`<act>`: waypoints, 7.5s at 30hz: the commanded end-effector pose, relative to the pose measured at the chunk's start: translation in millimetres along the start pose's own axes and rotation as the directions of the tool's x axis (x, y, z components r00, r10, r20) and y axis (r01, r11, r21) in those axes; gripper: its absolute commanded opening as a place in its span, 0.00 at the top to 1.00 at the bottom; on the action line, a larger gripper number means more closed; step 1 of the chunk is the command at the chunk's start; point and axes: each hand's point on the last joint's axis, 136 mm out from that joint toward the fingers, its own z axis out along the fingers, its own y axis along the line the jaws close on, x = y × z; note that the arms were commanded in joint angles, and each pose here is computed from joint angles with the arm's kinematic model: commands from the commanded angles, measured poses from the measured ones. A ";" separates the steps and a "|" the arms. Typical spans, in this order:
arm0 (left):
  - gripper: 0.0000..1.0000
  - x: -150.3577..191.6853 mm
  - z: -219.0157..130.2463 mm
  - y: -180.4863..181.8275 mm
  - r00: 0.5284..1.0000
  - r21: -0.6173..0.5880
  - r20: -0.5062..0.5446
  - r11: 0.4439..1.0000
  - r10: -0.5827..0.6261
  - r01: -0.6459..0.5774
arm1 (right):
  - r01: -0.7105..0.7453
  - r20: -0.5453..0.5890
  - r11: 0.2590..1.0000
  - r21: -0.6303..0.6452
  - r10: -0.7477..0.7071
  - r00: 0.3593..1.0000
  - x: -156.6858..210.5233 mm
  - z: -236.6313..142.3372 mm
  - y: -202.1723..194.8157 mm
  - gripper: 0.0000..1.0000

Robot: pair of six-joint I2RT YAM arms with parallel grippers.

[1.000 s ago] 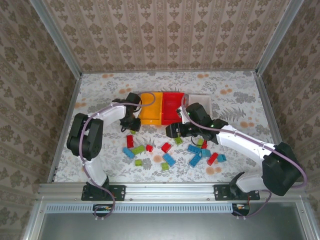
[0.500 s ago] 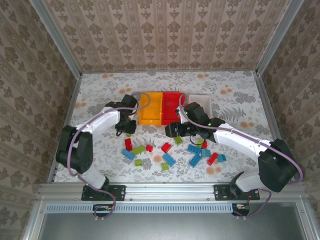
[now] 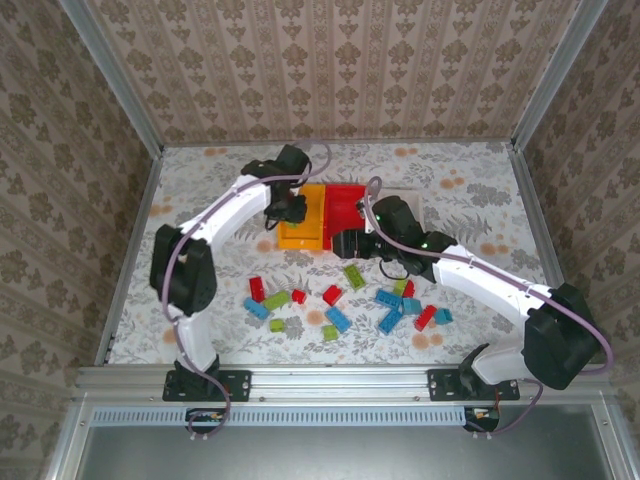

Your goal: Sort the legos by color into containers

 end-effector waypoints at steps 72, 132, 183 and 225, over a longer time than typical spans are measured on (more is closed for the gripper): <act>0.44 126.5 -134.2 -26.2 0.934 0.427 0.322 0.904 -0.152 0.000 | 0.191 -0.408 0.954 0.229 -0.084 0.909 107.4 6.7 -18.8 0.67; 0.27 208.1 31.1 4.9 0.839 0.074 -0.375 0.915 0.394 -0.397 | -0.003 -0.101 1.000 -0.006 0.002 0.995 43.1 -25.5 -6.2 0.21; 0.53 -31.0 36.5 -22.9 0.992 0.228 -0.017 0.965 -0.128 0.128 | -0.079 0.129 0.996 -0.045 0.084 0.988 -17.8 -39.6 4.3 0.21; 0.37 141.8 -117.1 17.5 0.941 0.403 0.193 0.897 -0.278 0.182 | 0.482 -0.616 0.875 0.052 -0.351 0.705 149.4 77.0 -18.3 0.26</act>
